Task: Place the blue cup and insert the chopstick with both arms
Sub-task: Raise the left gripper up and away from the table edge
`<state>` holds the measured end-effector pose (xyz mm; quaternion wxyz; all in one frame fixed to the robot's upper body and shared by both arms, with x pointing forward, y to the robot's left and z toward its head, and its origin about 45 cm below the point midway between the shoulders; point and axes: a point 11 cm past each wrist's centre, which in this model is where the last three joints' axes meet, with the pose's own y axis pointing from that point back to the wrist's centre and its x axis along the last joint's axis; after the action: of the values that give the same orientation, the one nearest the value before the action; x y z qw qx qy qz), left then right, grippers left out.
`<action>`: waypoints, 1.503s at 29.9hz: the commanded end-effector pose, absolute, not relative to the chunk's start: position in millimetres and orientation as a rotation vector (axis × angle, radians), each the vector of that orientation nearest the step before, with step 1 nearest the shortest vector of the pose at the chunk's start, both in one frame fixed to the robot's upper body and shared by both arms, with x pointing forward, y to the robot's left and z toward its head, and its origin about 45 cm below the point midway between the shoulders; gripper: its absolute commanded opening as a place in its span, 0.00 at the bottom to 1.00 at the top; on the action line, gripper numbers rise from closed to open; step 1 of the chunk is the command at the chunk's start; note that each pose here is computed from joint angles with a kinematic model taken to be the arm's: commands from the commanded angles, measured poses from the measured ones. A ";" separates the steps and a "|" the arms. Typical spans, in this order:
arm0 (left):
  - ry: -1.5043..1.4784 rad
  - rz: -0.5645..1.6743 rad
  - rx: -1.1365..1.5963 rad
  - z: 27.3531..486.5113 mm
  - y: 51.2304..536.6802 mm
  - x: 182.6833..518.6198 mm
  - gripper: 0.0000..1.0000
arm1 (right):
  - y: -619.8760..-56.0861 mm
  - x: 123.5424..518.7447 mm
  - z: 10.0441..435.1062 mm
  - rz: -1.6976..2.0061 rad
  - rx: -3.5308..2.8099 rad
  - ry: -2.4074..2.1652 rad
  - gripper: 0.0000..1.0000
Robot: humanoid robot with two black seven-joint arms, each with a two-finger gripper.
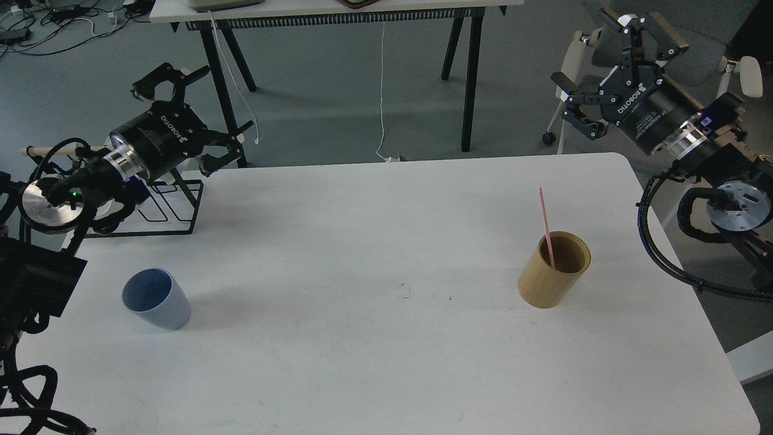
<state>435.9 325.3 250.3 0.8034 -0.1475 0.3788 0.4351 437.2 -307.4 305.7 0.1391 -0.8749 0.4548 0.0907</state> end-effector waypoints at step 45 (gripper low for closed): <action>0.167 1.129 0.145 350.6 388.3 420.5 1.00 | -314.2 436.8 310.1 0.249 -2.511 1.327 0.99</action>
<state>417.7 398.6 356.8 0.8324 0.0823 0.0658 0.5440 436.6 -315.7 310.1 0.1436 -0.8710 0.4618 0.0858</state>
